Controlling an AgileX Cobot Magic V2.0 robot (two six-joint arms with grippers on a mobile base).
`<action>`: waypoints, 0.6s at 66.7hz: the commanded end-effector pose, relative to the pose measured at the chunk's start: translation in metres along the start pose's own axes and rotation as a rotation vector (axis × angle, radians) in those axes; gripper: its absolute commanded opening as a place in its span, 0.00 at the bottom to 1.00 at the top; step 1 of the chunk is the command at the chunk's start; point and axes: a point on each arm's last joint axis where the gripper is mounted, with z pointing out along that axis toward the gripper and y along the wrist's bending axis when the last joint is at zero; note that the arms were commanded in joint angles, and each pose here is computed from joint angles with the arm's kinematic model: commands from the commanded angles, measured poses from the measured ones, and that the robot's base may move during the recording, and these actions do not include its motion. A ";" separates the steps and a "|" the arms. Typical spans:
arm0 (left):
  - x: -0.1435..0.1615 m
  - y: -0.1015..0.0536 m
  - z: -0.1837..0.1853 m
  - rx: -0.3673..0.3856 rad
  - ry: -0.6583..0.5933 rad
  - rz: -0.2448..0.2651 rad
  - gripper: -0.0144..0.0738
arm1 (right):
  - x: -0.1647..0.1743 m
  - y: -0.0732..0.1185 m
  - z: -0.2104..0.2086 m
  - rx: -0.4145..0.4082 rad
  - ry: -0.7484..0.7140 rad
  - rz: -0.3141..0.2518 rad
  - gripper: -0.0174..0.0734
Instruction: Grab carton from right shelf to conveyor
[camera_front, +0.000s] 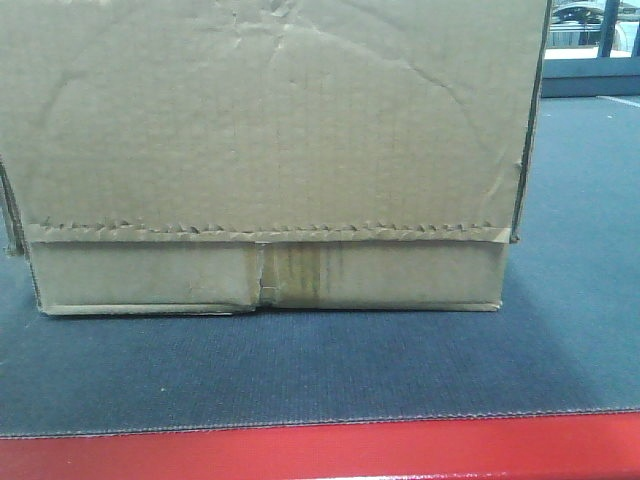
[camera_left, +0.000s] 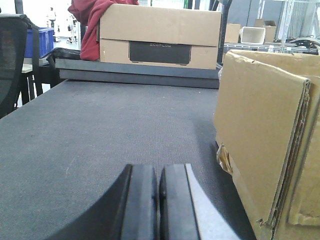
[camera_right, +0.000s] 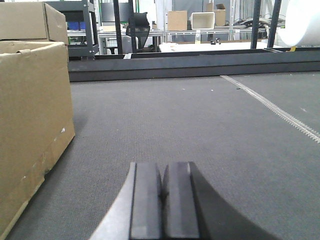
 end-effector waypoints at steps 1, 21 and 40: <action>-0.003 0.000 -0.001 -0.003 -0.028 -0.003 0.18 | -0.002 0.000 0.000 0.006 -0.025 -0.019 0.12; -0.003 0.000 -0.001 -0.003 -0.028 -0.003 0.18 | -0.002 0.000 0.000 0.006 -0.025 -0.019 0.12; -0.003 0.000 -0.001 -0.003 -0.028 -0.003 0.18 | -0.002 0.000 0.000 0.006 -0.025 -0.019 0.12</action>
